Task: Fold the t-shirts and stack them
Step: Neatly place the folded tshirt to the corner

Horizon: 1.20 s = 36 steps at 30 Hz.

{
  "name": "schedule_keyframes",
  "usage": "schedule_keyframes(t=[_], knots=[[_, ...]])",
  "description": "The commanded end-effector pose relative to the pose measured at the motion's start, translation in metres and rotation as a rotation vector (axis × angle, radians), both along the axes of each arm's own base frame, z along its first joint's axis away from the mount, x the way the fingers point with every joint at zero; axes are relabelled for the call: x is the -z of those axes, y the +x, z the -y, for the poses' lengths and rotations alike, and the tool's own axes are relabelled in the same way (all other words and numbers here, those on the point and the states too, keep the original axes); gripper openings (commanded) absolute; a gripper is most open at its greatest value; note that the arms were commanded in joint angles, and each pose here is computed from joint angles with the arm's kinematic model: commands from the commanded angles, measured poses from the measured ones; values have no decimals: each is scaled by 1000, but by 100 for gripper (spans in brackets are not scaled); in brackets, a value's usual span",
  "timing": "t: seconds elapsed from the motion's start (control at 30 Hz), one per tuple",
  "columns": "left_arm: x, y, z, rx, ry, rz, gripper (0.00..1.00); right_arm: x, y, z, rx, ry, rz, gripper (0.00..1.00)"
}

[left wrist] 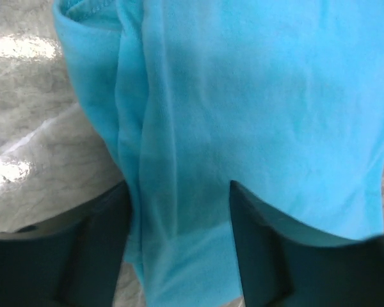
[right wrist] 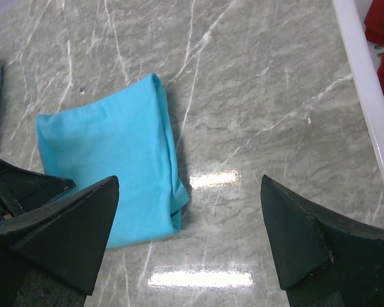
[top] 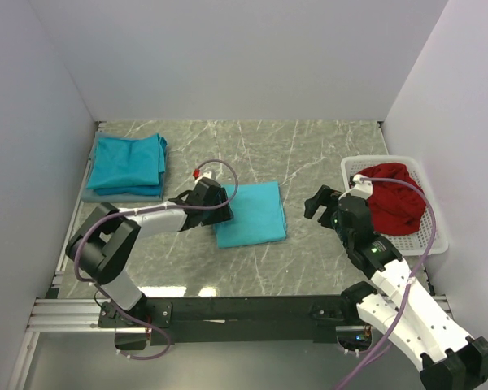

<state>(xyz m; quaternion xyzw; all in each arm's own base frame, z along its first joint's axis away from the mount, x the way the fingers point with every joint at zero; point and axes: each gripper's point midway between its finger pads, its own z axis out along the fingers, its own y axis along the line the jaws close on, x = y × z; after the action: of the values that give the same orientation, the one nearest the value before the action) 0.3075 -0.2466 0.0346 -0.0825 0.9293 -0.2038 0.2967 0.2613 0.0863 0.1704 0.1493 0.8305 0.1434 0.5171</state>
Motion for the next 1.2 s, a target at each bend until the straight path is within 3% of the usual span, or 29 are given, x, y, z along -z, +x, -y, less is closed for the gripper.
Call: schedule_keyframes(t=[0.0,0.33,0.43,0.57,0.73,0.9,1.17], knots=[[-3,5,12,24,-21,2,62,-9,6,4,19,-14,30,97],[19,21,4,16,124,0,22,-2,8,4,11,-37,8,95],[18,32,0,19,187,22,1,-1,8,4,13,-39,7,95],[8,48,-12,32,305,76,1,0,9,5,14,-44,3,95],[-20,71,-21,181,471,223,1,3,9,6,20,-46,-1,95],[-37,93,-43,263,586,283,1,4,9,6,19,-52,-3,95],[-73,126,-101,256,744,343,1,10,11,9,26,-69,-21,94]])
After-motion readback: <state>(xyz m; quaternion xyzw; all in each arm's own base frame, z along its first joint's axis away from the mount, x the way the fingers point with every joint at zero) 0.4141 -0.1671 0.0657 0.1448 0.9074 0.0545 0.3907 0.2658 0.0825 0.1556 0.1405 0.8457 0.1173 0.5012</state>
